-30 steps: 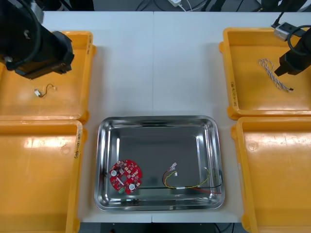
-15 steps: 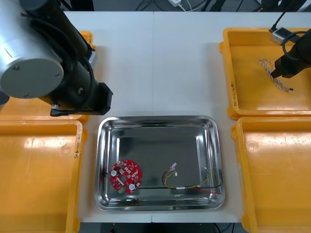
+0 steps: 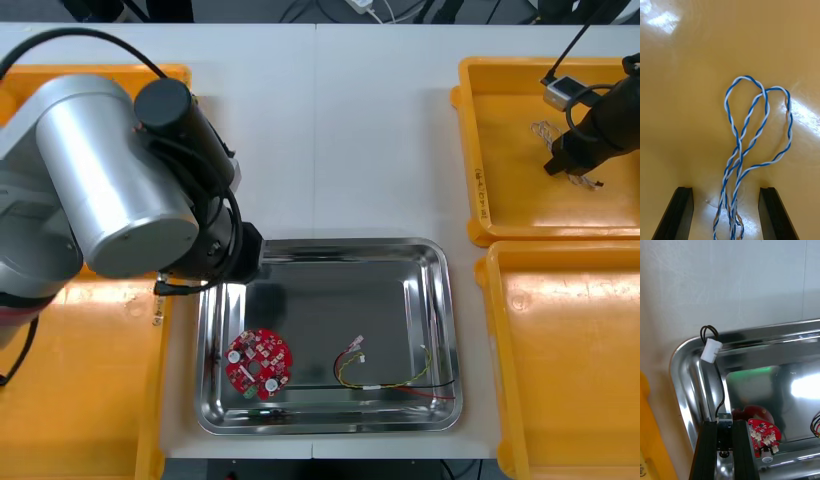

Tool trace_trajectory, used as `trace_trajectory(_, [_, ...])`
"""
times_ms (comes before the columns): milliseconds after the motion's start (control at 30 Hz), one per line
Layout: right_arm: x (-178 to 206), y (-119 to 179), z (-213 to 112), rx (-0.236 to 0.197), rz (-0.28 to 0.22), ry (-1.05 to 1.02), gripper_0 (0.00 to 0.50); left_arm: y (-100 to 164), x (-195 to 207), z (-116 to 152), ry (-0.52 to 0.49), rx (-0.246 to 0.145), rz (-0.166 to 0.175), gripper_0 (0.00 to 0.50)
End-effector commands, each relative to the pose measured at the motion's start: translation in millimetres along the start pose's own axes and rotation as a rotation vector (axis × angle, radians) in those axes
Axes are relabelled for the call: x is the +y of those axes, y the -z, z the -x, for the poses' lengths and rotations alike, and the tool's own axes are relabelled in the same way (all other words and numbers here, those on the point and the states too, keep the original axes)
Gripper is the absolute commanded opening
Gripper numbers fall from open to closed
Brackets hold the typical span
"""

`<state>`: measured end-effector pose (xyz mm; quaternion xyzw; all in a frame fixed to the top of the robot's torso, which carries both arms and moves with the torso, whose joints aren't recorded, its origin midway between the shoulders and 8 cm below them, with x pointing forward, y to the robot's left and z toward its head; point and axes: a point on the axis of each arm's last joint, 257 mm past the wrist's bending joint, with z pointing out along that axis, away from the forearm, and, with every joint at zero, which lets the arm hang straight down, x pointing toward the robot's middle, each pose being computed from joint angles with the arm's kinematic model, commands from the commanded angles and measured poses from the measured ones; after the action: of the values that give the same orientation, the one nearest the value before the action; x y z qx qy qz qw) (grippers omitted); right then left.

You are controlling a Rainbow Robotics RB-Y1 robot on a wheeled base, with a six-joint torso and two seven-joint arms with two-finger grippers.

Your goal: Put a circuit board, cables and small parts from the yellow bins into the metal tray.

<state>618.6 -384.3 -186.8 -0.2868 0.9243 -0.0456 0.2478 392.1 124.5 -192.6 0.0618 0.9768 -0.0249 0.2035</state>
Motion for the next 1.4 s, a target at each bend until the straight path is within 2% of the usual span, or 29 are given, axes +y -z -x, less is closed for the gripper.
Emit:
trace_trajectory(33, [-4.5, 19.8, 38.7, -0.068, -0.024, 0.042, 0.5, -10.3, -23.8, -18.6, 0.013, -0.005, -0.01, 0.0])
trace_trajectory(133, [-3.3, 17.7, 37.0, -0.063, -0.023, 0.042, 0.5, -19.6, -28.7, -25.6, -0.017, -0.011, 0.021, 0.0])
trace_trajectory(267, [-3.1, 15.9, 34.1, -0.058, -0.023, 0.042, 0.5, -26.4, -35.4, -24.0, -0.007, -0.013, 0.028, 0.0])
trace_trajectory(333, [-2.6, 14.8, 32.6, -0.056, -0.021, 0.039, 0.5, -32.9, -36.7, -24.1, -0.012, -0.016, 0.049, 0.0])
trace_trajectory(433, [-2.8, 12.4, 29.7, -0.053, -0.022, 0.043, 0.5, -40.9, -33.8, -26.4, -0.019, -0.01, 0.079, 0.0])
trace_trajectory(633, [-3.2, 11.9, 29.4, -0.054, -0.024, 0.041, 0.5, -49.7, -29.1, -27.2, -0.014, 0.008, 0.104, 0.0])
trace_trajectory(667, [-3.3, 12.0, 29.5, -0.055, -0.023, 0.038, 0.458, -51.6, -27.4, -28.0, -0.011, 0.015, 0.109, 0.0])
trace_trajectory(700, [-3.6, 12.0, 29.8, -0.056, -0.025, 0.041, 0.332, -53.5, -26.2, -28.6, -0.008, 0.021, 0.113, 0.0])
trace_trajectory(733, [-3.6, 12.0, 29.8, -0.056, -0.025, 0.041, 0.263, -54.1, -24.7, -28.7, -0.008, 0.023, 0.117, 0.0])
trace_trajectory(767, [-3.9, 12.5, 30.8, -0.057, -0.027, 0.043, 0.137, -56.3, -22.4, -29.3, -0.005, 0.03, 0.124, 0.0])
trace_trajectory(800, [-4.2, 12.1, 30.9, -0.06, -0.027, 0.042, 0.041, -58.3, -19.9, -29.5, -0.001, 0.036, 0.13, 0.0])
trace_trajectory(833, [-4.4, 12.1, 30.6, -0.059, -0.028, 0.041, 0.002, -59.0, -18.8, -29.3, 0.001, 0.039, 0.133, 0.0])
trace_trajectory(1000, [-4.2, 12.1, 31.4, -0.062, -0.027, 0.042, 0.0, -61.6, -15.6, -30.0, -0.002, 0.051, 0.139, 0.0])
trace_trajectory(1067, [-3.9, 12.1, 32.1, -0.064, -0.027, 0.042, 0.0, -65.0, -11.9, -31.5, -0.002, 0.069, 0.145, 0.0])
trace_trajectory(1400, [-5.3, 16.6, 38.3, -0.079, -0.032, 0.048, 0.0, -73.4, -20.0, -23.4, -0.035, 0.058, 0.099, 0.0])
